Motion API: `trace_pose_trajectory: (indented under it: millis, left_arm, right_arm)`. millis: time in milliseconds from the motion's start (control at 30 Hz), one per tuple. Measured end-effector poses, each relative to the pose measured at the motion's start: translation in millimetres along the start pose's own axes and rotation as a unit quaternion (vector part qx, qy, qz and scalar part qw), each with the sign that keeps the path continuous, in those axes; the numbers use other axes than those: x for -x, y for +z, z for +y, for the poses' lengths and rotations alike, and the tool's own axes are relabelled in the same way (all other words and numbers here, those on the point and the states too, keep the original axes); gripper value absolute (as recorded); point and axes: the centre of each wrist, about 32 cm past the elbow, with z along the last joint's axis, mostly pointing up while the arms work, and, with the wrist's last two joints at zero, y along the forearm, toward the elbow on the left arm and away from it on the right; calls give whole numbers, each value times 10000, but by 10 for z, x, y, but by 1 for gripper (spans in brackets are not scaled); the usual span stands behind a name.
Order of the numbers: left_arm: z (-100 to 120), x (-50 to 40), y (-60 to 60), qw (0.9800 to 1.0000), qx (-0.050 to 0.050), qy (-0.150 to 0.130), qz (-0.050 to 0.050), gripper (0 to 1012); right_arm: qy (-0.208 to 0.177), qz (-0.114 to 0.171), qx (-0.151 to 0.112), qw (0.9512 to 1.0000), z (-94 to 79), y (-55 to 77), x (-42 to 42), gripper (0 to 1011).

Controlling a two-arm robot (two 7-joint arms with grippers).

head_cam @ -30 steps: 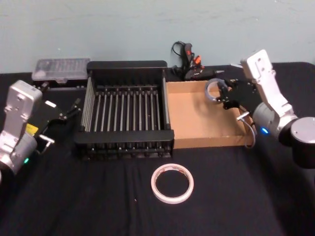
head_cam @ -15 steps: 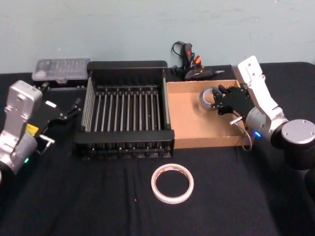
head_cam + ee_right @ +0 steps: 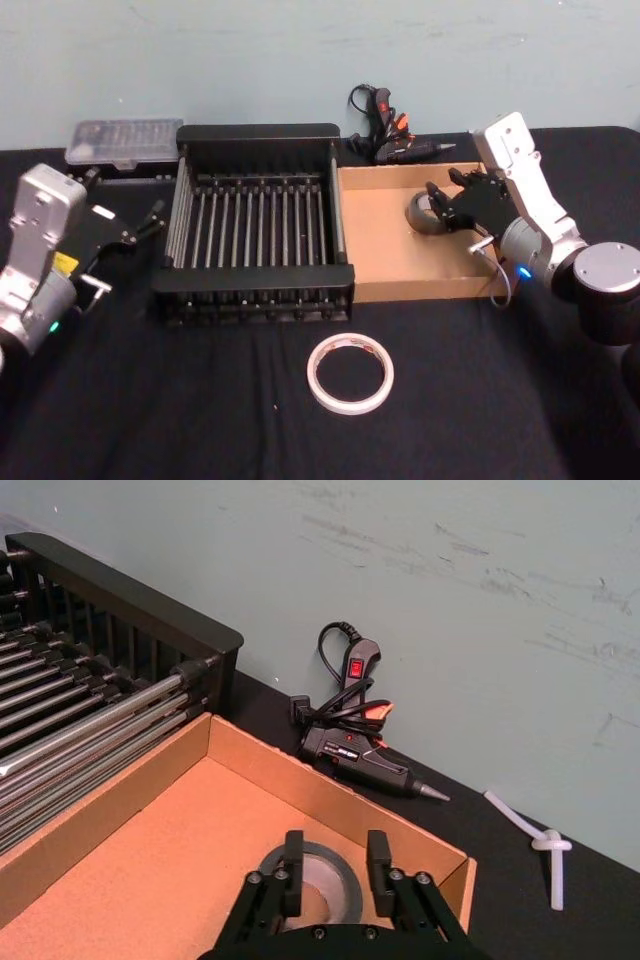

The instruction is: Pick up the white tape and place it into the black box , Pick up the silver tape and place it into the brown box.

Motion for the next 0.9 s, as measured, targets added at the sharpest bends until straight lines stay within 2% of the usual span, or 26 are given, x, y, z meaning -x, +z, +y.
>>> trace_pose_trajectory:
  millis: [100,233,267,467,500,600,633,733,900]
  left_arm:
    - [0,0,0,10000,0,-1,0,1001]
    - [0,0,0,10000,0,-1,0,1001]
    - [0,0,0,10000,0,0,0,1001]
    - [0,0,0,10000,0,0,0,1001]
    - [0,0,0,10000,0,0,0,1001]
    - [0,0,0,10000,0,0,0,1001]
    - [0,0,0,10000,0,-1,0,1001]
    - [0,0,0,10000,0,0,0,1001]
    - [0,0,0,10000,0,-1,0,1001]
  right_arm:
    - [-1,1,-1,10000,-1,1,0,477]
    - [-4,2,1,10000,-2,0,-1,575]
    - [-4,3,1,10000,-2,0,-1,638]
    - [-5,3,1,10000,-4,0,-1,791]
    - [-5,3,1,10000,-4,0,-2,842]
    - [-6,2,-1,10000,-5,1,-3,891]
    - [-5,3,-1,10000,-5,1,-3,947]
    - [-5,5,-2,10000,-5,1,-3,1002]
    - [-5,5,-3,10000,-5,2,-3,1002]
